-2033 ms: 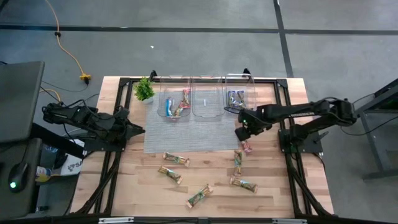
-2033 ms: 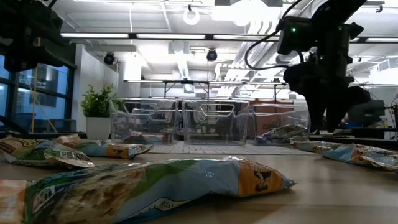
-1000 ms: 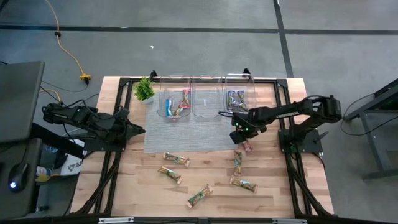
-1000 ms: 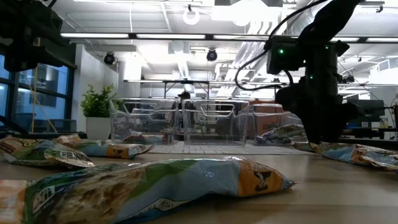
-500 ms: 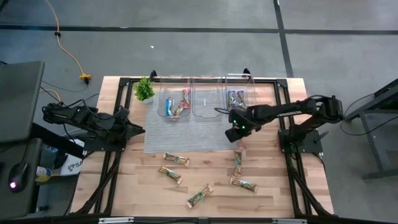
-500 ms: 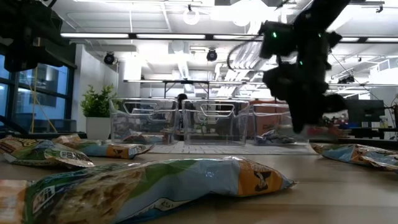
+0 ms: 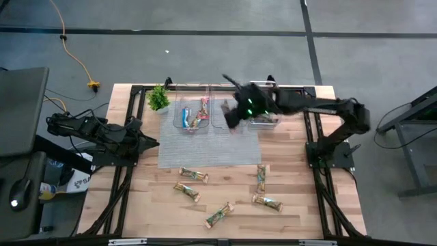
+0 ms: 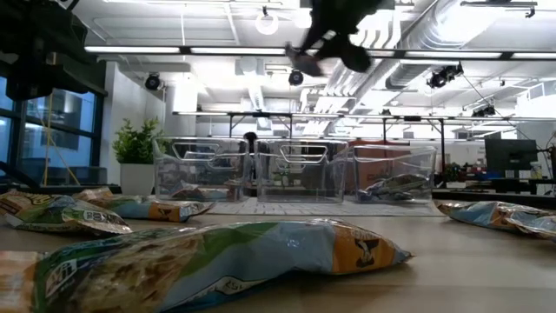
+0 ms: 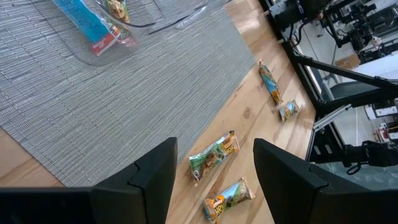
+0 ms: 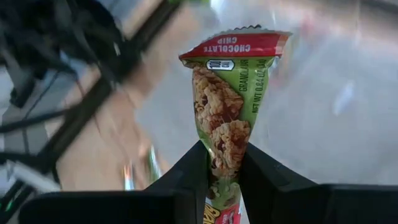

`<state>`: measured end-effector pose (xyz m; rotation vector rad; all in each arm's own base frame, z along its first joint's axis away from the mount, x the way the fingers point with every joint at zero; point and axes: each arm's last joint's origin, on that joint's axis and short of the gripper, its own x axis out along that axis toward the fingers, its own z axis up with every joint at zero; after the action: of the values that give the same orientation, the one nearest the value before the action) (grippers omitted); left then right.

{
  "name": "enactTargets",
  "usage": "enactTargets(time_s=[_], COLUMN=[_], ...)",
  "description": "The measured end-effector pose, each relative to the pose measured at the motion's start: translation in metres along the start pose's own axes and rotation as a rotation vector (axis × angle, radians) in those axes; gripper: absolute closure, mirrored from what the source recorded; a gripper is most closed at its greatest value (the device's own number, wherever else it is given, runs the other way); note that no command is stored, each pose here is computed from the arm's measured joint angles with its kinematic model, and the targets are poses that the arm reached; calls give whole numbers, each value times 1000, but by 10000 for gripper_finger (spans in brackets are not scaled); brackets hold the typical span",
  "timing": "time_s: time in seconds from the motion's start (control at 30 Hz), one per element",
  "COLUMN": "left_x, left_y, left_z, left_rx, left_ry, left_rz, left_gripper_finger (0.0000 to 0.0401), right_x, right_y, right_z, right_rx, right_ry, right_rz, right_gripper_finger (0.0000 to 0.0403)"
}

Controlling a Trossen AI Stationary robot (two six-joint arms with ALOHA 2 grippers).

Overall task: Pick and place Granola Bars by type
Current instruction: Put the red granola bar into the left transparent bin, then put the yellow granola bar into the middle transparent bin

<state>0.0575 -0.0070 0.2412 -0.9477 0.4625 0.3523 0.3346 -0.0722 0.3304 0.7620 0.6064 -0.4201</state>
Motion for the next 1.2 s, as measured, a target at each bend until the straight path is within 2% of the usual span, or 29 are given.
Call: enactTargets(time_s=[0.13,0.2,0.43,0.5,0.6,0.7,0.83,1.07,1.2], left_x=[0,0,0,0,0,0,0,0,0], left_y=[0,0,0,0,0,0,0,0,0], left_z=[0,0,0,0,0,0,-1,-1,-1], left_rx=[-1,-3,-2,-3,-3,-3,-4,-6,-10], left_ry=[6,13,17,17,17,17,18,19,19], left_rz=[-3,-7,-8,-8,-8,-8,-8,-9,-9], left_gripper_finger=[197,197,197,197,197,197,197,197,197], right_x=[17,32,99,116,141,155,160,161,155], right_y=[8,8,8,8,0,-4,-9,-22,-22], right_z=[48,66,100,103,98,94,97,105,107], right_rx=[-62,-80,-105,-112,-155,-195,-206,-175,-145], right_ry=[-60,-45,10,37,118,162,170,152,180], right_rz=[0,-5,26,44,13,-5,44,48,97], right_gripper_finger=[336,336,336,336,336,334,309,244,232])
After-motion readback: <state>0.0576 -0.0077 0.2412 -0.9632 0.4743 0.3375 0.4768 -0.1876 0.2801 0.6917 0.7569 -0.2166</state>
